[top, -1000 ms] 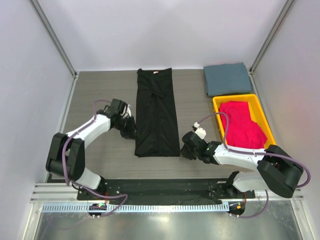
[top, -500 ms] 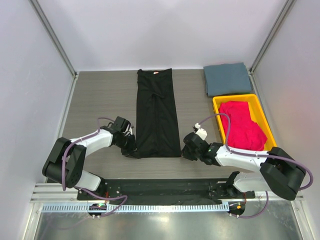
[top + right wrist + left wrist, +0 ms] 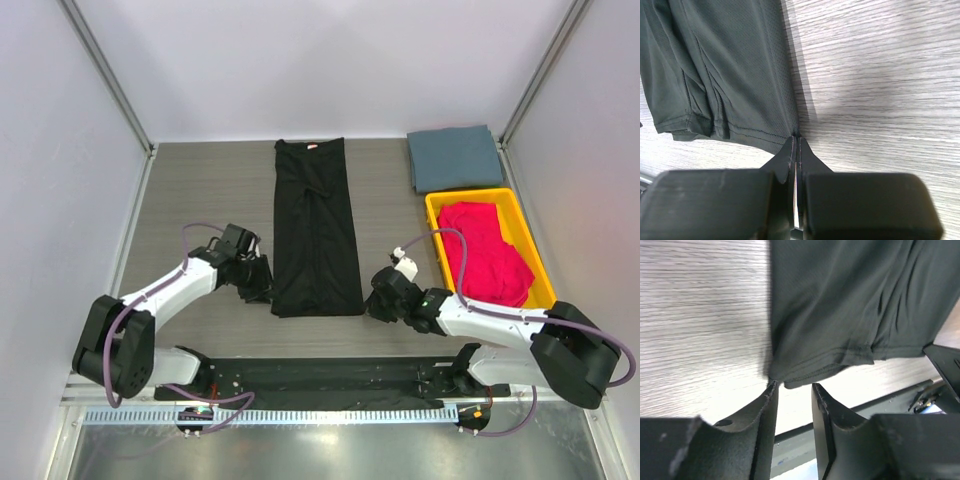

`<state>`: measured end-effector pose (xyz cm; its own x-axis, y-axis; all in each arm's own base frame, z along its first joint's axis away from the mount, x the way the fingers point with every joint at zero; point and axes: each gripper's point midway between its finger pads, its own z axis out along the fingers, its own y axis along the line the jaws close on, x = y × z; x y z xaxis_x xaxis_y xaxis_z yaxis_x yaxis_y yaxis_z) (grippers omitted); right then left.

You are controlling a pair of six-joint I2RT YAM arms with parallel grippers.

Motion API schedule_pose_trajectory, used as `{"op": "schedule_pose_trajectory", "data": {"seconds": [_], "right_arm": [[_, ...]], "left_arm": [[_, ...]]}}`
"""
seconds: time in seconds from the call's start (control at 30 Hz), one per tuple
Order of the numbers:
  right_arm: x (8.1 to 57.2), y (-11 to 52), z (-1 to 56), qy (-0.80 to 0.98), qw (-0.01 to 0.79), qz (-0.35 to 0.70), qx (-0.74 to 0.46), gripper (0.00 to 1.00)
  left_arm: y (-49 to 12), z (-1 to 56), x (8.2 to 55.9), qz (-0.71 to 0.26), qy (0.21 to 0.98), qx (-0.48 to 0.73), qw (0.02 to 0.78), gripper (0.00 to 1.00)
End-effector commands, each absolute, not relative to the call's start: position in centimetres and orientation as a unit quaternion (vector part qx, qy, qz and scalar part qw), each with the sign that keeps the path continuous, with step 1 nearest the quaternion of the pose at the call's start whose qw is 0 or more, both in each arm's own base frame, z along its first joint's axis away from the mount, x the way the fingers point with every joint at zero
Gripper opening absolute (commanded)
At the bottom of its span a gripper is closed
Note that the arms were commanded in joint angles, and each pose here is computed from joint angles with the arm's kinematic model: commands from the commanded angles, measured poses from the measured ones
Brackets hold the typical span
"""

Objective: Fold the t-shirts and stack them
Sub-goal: Fold the tshirt

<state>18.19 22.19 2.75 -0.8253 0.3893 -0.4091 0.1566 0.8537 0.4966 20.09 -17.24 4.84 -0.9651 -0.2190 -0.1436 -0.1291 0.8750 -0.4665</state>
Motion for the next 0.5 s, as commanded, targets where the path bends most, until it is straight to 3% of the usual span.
{"op": "schedule_pose_trajectory", "data": {"seconds": [0.0,0.47], "right_arm": [[18.4,22.1,3.3,0.923,0.273,0.233,0.141,0.01],[18.3,22.3,3.2,0.920,0.272,0.241,0.144,0.01]], "left_arm": [[-16.6,4.6,20.3,-0.215,0.965,-0.109,0.104,0.35],[-17.6,1.5,18.5,-0.250,0.956,-0.137,0.062,0.27]]}}
